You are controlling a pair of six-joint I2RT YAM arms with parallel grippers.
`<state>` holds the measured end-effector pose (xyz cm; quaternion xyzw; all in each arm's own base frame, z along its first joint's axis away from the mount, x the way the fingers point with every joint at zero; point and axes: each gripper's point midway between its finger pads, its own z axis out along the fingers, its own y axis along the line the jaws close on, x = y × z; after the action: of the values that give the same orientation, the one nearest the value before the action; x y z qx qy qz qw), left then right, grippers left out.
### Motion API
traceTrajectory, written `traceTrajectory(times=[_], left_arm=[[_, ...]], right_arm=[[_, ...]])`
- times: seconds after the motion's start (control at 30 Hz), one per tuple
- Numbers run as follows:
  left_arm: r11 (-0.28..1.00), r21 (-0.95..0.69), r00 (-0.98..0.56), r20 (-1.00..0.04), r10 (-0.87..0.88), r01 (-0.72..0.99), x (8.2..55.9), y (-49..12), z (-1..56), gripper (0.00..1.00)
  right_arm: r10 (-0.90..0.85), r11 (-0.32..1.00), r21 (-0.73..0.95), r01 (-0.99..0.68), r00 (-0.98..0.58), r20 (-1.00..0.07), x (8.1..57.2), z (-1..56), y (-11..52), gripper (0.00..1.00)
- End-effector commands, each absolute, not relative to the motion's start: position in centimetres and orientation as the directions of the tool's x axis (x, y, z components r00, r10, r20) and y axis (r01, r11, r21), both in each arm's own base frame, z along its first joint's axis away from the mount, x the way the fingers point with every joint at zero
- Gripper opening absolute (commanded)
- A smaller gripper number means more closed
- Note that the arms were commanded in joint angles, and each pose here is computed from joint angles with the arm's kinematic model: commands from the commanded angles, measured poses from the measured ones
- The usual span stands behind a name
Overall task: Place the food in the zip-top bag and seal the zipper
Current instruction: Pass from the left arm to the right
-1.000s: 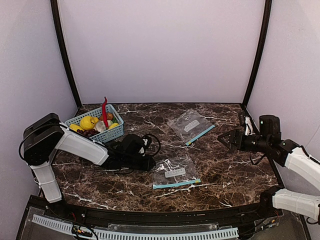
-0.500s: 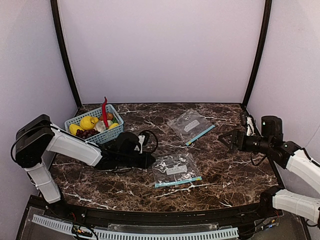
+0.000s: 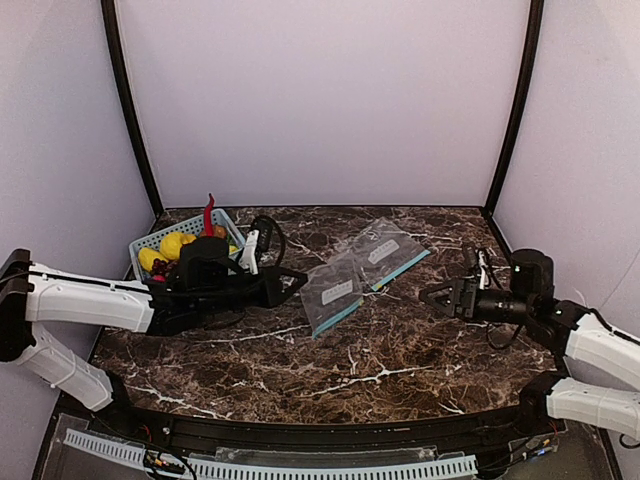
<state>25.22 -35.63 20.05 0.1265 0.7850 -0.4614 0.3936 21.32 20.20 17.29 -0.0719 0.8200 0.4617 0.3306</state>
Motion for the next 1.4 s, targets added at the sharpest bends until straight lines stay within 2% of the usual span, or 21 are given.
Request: traceTrajectory(times=[0.0,0.27,0.53,0.87,1.37], left_arm=[[0.482,-0.662,-0.627,-0.734,-0.261,0.574,24.9,-34.6,23.4,0.01],[0.396,-0.705,-0.586,-0.709,-0.391,0.589,24.5,-33.5,28.8,0.01],[0.320,-0.730,-0.580,-0.678,-0.452,0.604,24.3,-33.6,32.4,0.01],[0.254,-0.739,-0.583,-0.657,-0.479,0.624,23.6,-34.2,34.8,0.01],[0.189,-0.749,-0.578,-0.623,-0.527,0.635,23.1,-33.9,36.4,0.01]], right_arm=[[0.254,0.457,0.766,-0.451,-0.760,-0.599,21.2,19.6,22.4,0.99],[0.317,0.348,0.821,-0.452,-0.768,-0.557,21.5,22.0,26.6,0.98],[0.300,0.273,0.833,-0.481,-0.780,-0.549,21.7,23.4,31.5,0.96],[0.277,0.176,0.826,-0.536,-0.778,-0.564,22.7,24.2,35.9,0.91],[0.282,0.127,0.815,-0.565,-0.768,-0.576,24.1,25.2,38.2,0.85]])
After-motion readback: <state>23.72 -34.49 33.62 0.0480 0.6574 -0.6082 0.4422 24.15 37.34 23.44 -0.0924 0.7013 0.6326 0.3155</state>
